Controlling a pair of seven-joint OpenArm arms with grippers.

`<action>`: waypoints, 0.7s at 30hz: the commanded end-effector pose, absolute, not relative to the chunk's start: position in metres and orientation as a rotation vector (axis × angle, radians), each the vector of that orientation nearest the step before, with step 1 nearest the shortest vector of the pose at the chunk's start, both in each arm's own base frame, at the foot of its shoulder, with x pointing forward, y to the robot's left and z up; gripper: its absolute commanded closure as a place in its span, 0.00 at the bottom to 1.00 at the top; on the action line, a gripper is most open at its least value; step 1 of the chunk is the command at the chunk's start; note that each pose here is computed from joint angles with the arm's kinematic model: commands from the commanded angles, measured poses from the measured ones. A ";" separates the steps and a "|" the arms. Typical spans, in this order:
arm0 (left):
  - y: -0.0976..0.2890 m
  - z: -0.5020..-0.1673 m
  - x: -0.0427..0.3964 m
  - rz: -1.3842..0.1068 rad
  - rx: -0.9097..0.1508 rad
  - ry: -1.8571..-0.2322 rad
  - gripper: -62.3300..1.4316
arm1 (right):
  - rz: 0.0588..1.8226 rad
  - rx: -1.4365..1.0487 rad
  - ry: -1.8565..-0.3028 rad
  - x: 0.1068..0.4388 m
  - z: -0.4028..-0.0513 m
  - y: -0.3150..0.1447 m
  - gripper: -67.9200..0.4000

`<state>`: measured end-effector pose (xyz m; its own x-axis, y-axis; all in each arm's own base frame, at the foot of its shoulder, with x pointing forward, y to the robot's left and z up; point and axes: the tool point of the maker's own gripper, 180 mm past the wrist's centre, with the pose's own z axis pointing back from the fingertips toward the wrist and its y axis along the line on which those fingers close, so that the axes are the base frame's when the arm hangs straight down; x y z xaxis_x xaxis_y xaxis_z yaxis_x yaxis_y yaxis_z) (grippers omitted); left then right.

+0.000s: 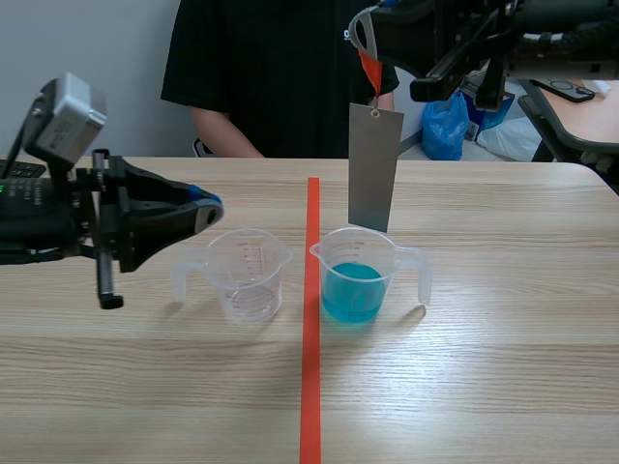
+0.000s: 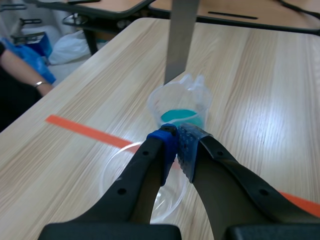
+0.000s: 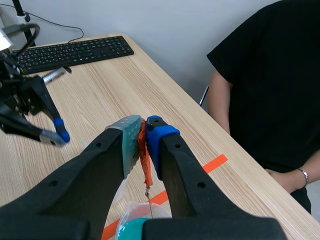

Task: Do the redox reaction experiment.
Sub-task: 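Move the plate over the blue solution, then point at the plate with the left hand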

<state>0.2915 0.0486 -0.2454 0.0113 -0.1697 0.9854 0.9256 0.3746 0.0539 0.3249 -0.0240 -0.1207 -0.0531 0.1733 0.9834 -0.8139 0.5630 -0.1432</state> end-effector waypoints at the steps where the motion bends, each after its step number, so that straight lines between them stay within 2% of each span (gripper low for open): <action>1: 0.039 -0.235 0.294 -0.992 -0.832 -1.286 0.92 | 0.890 0.601 -1.432 0.327 -0.110 -0.025 0.98; 7: 0.011 -0.232 0.306 -0.981 -0.862 -1.269 0.92 | 0.890 0.601 -1.432 0.327 -0.110 -0.025 0.98; 21: 0.001 -0.259 0.346 -0.835 -0.857 -1.251 0.92 | 0.890 0.601 -1.432 0.327 -0.110 -0.025 0.98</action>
